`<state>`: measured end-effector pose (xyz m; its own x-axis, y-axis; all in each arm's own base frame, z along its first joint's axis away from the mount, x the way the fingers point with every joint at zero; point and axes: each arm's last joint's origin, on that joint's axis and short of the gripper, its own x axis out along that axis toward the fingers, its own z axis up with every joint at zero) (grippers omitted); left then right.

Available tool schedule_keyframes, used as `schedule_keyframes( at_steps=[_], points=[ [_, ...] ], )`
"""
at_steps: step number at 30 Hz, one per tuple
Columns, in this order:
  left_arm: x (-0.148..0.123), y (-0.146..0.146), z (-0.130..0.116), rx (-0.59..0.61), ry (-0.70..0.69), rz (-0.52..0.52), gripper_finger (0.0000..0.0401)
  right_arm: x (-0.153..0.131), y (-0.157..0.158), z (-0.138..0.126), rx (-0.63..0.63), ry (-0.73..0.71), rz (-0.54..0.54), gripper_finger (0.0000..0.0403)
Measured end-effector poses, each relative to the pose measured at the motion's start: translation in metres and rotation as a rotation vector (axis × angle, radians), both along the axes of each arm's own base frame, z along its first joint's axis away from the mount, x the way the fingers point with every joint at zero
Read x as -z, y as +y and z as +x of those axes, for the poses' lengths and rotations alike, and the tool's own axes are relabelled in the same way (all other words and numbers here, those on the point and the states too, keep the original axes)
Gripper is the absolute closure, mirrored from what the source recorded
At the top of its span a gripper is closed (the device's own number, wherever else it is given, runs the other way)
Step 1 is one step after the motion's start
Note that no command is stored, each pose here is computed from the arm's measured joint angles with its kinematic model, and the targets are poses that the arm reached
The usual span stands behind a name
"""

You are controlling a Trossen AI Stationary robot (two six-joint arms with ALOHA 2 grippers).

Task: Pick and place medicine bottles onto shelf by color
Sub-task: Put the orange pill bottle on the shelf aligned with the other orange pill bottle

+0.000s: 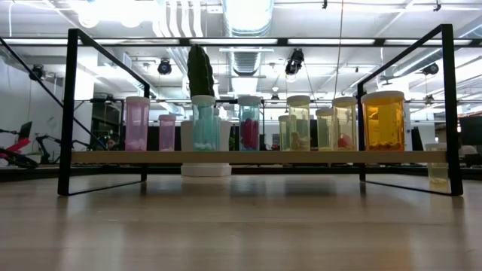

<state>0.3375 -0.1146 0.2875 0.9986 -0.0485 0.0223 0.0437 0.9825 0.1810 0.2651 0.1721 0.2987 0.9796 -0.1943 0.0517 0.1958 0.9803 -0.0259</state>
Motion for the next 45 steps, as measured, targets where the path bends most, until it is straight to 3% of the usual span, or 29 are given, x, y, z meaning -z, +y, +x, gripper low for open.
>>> schedule_keyframes(
  at_steps=[4, 9, 14, 18, 25, 29, 37, 45],
  points=[
    [0.006, 0.0, -0.003, -0.092, 0.082, 0.033, 0.0239, -0.013, -0.002, -0.009, -0.014, 0.05, 0.024, 0.013],
    [0.011, 0.001, -0.006, -0.142, 0.163, 0.073, 0.0239, -0.041, -0.006, -0.014, 0.005, 0.256, 0.011, 0.0123],
    [0.013, 0.002, -0.007, -0.168, 0.178, 0.074, 0.0238, -0.067, -0.008, -0.012, 0.055, 0.465, -0.024, 0.013],
    [0.012, 0.002, -0.007, -0.168, 0.171, 0.077, 0.0238, -0.081, -0.011, 0.0, 0.052, 0.568, 0.023, 0.0128],
    [0.012, 0.003, -0.007, -0.169, 0.171, 0.078, 0.0238, -0.089, -0.019, 0.028, 0.0, 0.697, 0.074, 0.0098],
    [0.012, 0.003, -0.007, -0.169, 0.171, 0.078, 0.0238, -0.088, -0.025, 0.038, 0.039, 0.766, 0.053, 0.0091],
    [0.012, 0.003, -0.007, -0.17, 0.174, 0.08, 0.0238, -0.089, -0.025, 0.054, 0.034, 0.862, 0.046, 0.0106],
    [0.011, 0.005, -0.006, -0.205, 0.163, 0.064, 0.0238, -0.108, -0.024, 0.054, 0.032, 0.898, 0.07, 0.0115]
  ],
)
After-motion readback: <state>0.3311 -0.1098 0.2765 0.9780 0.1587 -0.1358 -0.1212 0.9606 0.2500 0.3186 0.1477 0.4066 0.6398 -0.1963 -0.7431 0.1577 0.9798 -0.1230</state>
